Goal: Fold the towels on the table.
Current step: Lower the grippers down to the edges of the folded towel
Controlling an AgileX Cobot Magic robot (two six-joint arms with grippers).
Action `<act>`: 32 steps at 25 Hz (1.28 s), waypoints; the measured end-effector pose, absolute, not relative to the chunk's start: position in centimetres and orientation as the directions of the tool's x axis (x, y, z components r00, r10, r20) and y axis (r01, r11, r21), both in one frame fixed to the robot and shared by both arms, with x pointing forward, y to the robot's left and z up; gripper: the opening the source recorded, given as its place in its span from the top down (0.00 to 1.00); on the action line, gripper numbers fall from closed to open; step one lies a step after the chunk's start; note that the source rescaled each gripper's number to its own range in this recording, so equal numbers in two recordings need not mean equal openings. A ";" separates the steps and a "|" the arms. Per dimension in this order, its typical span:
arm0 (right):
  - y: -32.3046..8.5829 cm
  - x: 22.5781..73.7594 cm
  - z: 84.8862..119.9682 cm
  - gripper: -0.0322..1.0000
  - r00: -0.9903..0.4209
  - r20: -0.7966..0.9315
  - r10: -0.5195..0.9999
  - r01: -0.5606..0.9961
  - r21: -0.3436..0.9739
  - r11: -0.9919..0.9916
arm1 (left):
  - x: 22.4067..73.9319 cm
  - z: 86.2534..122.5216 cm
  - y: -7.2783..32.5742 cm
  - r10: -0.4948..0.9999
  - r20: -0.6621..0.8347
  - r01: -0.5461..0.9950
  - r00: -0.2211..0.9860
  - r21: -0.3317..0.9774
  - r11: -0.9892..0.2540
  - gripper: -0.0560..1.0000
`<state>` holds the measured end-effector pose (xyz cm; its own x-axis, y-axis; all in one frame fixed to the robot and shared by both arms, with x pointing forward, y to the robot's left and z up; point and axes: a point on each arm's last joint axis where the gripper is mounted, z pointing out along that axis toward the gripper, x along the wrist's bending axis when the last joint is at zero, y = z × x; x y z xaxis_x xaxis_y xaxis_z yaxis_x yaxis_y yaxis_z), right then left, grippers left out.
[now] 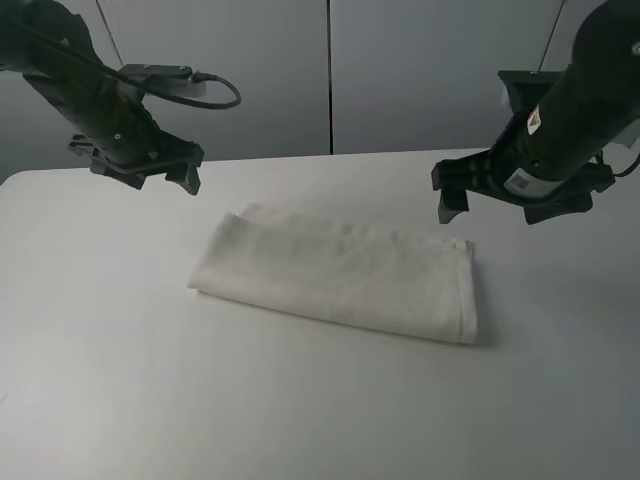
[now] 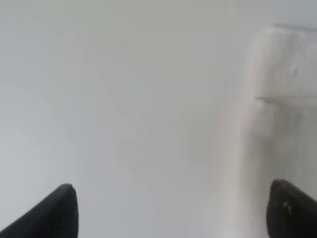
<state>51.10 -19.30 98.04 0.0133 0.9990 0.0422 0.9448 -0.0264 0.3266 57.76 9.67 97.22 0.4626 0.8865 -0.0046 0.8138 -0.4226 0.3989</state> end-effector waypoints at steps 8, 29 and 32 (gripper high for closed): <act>-18.4 52.8 94.7 0.00 0.021 0.024 0.999 0.987 0.159 -0.025 | 59.7 93.5 8.2 0.866 -0.007 0.840 0.500 0.248 -0.483 0.02; -17.9 54.7 91.2 0.00 0.064 0.054 0.997 0.989 0.129 -0.070 | 60.3 87.7 7.5 0.838 -0.033 0.830 0.545 0.162 -0.534 0.02; -18.5 54.9 90.3 0.00 0.107 0.057 0.993 0.989 0.098 -0.112 | 60.4 87.7 7.4 0.833 -0.033 0.825 0.553 0.165 -0.541 0.02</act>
<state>54.94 -18.53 90.27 0.1066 0.9927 0.0567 0.9889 -0.1118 0.0980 60.37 7.43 87.67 0.5529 0.8326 -0.0328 0.8246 -0.5411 0.1652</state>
